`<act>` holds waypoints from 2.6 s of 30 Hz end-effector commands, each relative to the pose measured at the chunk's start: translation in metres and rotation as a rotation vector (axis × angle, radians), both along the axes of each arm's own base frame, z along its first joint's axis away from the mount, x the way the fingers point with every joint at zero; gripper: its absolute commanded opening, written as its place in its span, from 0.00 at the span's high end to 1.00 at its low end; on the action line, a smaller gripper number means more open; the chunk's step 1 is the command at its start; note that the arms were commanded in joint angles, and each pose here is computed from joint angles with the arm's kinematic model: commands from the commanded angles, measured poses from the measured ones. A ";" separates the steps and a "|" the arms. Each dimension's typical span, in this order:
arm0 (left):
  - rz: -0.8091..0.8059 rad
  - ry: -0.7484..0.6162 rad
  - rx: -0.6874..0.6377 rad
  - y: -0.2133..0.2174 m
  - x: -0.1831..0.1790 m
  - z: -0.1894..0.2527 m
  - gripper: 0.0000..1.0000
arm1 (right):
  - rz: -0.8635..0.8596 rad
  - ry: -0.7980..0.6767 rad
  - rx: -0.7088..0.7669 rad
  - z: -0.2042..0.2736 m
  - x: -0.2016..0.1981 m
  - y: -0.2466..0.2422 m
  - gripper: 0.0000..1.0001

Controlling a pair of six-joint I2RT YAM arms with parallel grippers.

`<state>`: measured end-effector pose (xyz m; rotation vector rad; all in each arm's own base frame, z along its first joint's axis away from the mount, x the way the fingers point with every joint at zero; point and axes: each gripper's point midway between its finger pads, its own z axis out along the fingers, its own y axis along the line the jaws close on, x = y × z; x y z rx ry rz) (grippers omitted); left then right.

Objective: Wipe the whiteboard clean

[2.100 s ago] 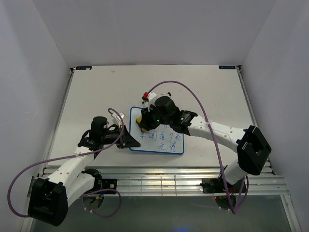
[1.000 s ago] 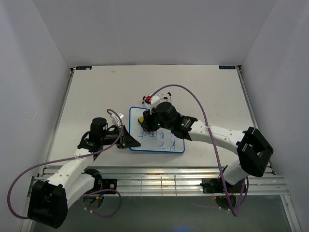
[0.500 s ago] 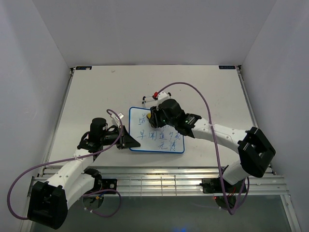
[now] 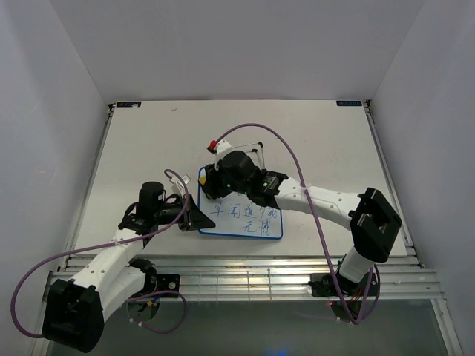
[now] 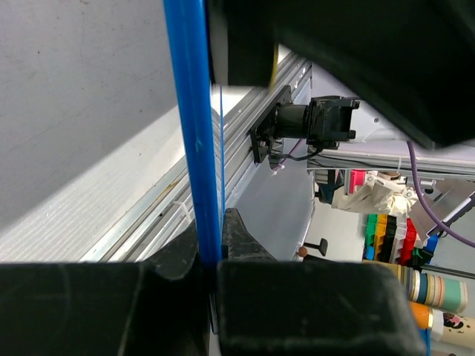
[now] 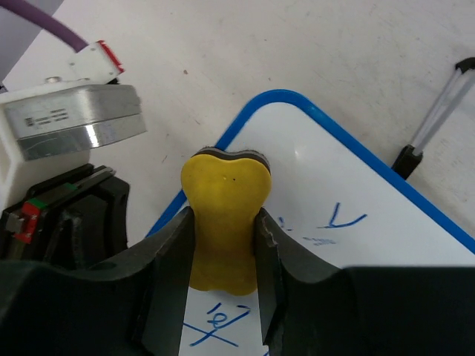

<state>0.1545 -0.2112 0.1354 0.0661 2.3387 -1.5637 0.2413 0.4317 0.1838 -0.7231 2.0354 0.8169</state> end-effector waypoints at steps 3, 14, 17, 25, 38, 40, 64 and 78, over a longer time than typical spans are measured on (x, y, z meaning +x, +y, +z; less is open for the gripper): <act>-0.141 -0.242 -0.116 -0.009 -0.005 0.051 1.00 | -0.193 0.066 -0.120 -0.031 0.032 -0.054 0.69; -0.157 -0.253 -0.132 -0.009 -0.009 0.055 1.00 | -0.266 0.160 -0.152 -0.036 0.056 -0.069 0.70; -0.158 -0.250 -0.132 -0.010 -0.009 0.055 1.00 | -0.219 0.172 -0.123 -0.032 0.050 -0.054 0.71; -0.131 -0.266 -0.118 -0.009 -0.003 0.055 1.00 | -0.055 0.231 -0.013 -0.025 0.009 -0.012 0.72; -0.105 -0.350 -0.128 -0.010 0.006 0.075 1.00 | -0.179 0.342 -0.005 -0.093 0.009 -0.113 0.72; -0.106 -0.351 -0.133 -0.010 0.006 0.076 1.00 | -0.216 0.363 0.001 -0.102 0.015 -0.135 0.72; -0.149 -0.382 -0.163 -0.012 0.001 0.082 1.00 | -0.029 0.276 0.070 -0.049 -0.011 -0.043 0.72; -0.171 -0.398 -0.197 -0.012 -0.008 0.092 1.00 | -0.362 0.197 -0.059 -0.097 0.035 -0.154 0.73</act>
